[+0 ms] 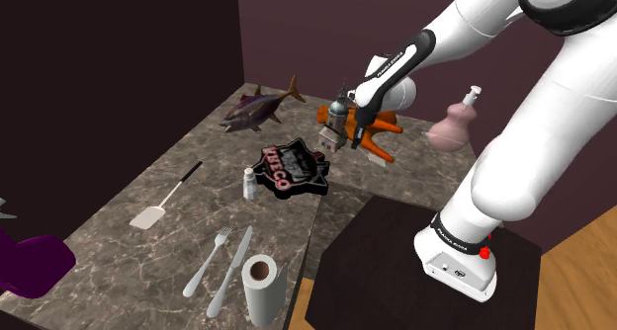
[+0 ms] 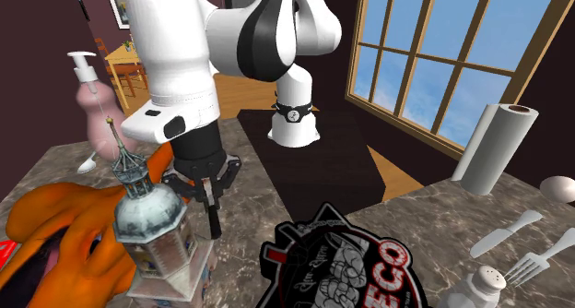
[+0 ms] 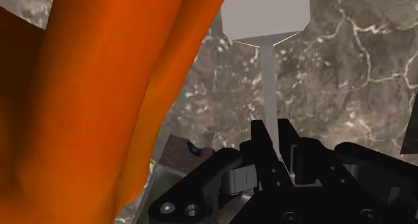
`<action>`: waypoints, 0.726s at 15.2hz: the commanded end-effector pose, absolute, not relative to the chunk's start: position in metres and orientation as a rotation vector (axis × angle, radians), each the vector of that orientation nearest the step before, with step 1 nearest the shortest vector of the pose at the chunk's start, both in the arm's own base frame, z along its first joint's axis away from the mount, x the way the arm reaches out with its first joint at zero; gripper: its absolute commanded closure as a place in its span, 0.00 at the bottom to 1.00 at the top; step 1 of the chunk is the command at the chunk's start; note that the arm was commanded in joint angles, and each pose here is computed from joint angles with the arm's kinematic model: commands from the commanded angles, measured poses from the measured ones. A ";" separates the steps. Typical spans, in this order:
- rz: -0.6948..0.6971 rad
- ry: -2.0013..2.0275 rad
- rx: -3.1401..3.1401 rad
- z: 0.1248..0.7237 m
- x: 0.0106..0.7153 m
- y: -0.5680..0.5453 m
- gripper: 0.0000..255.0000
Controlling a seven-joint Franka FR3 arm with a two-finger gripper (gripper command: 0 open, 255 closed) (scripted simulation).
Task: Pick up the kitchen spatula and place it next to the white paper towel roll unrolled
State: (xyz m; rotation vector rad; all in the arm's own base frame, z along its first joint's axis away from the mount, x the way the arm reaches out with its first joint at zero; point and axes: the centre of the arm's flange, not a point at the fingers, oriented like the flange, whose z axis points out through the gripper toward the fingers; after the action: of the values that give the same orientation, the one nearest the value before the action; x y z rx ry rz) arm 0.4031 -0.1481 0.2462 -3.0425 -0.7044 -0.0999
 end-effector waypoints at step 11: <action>-0.100 -0.705 -3.043 0.310 0.403 -0.148 1.00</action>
State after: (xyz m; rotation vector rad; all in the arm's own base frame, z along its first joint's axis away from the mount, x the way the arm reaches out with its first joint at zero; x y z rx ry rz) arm 0.4048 -0.1483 0.3043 -3.0431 -0.7047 -0.1011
